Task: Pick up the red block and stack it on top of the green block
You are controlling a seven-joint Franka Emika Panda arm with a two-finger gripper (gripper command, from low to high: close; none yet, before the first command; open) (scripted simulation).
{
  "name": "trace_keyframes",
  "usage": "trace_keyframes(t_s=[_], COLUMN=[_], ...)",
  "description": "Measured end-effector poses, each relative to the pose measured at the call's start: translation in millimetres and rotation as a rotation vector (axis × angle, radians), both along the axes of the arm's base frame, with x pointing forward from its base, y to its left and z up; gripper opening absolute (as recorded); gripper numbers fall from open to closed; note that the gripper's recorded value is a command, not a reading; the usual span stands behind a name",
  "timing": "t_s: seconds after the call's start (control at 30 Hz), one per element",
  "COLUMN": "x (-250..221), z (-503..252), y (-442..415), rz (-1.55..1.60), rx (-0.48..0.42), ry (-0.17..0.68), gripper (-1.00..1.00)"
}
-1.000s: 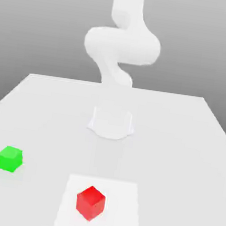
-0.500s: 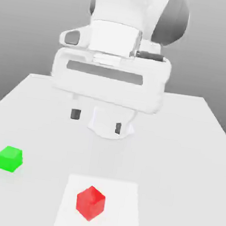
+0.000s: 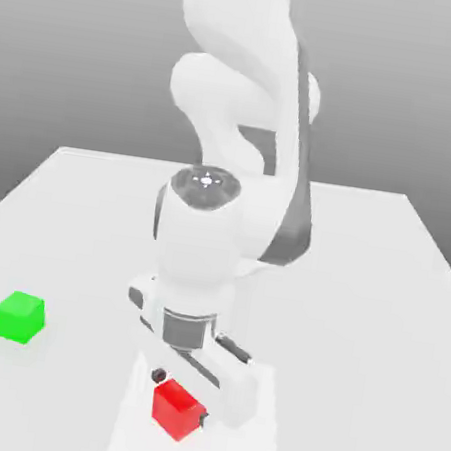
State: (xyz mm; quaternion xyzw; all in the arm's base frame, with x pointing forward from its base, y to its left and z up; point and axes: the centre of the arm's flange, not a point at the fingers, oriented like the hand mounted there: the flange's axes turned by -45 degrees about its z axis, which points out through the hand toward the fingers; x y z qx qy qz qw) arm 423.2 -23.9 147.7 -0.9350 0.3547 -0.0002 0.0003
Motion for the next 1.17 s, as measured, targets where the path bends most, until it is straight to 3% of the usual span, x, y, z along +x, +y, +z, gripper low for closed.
trace_keyframes(t_s=[0.17,0.4,0.6,0.8,1.03,1.07,1.17], x=[0,-4,-47,-120,-138,-139,-139], z=[0,62,80,95,45,37,37], y=[0,-22,-149,-245,-262,-261,-261], rz=[-0.001,-0.045,-0.325,-0.583,-0.634,-0.635,-0.635], rx=[0.0,-0.006,-0.022,-0.01,0.0,0.0,0.0], ry=[-0.001,0.0,0.006,0.003,-0.001,-0.001,-0.001], gripper=[-1.0,-1.0,-1.0,-1.0,-1.0,1.0,1.0])
